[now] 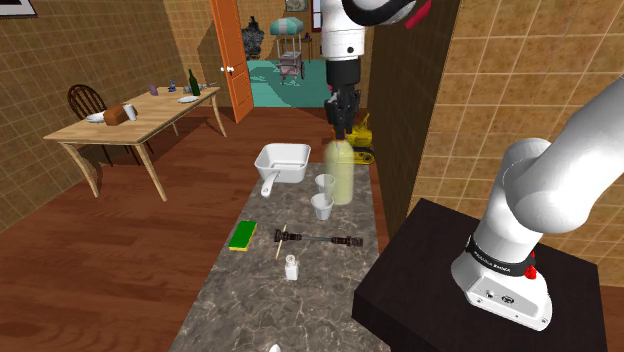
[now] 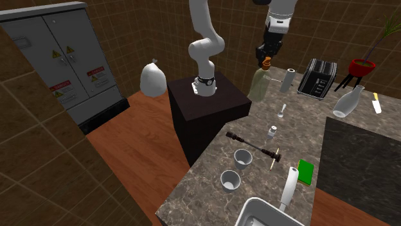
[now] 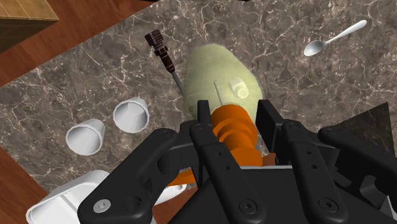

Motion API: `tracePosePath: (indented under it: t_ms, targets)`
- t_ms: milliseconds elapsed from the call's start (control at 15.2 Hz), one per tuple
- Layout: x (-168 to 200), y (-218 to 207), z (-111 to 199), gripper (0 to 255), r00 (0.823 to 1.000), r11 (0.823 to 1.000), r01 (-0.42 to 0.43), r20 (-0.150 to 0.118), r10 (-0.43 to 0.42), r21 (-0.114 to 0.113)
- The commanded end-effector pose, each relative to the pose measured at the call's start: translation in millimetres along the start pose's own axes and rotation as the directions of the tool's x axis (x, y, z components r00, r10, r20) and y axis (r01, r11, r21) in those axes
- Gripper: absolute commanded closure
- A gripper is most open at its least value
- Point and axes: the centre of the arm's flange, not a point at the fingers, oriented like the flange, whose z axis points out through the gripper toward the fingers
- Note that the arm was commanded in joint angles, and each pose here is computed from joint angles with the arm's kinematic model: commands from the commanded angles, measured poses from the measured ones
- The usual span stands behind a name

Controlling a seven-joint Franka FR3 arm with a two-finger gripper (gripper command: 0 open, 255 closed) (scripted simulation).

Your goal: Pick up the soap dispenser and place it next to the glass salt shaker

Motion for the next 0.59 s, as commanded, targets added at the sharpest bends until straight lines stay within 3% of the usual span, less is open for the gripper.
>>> tracePosePath:
  t_ms: [0, 132, 528]
  targets:
    - [-5.6, -27.2, 2.3, 255, 1.000, 1.000, -0.002, 0.000, 0.002, 0.000]
    - [-12.1, -56.5, 4.4, 255, 1.000, 1.000, -0.002, 0.000, 0.002, 0.000]
    - [-9.4, -54.7, 35.9, 255, 1.000, 1.000, -0.002, 0.000, 0.002, 0.000]
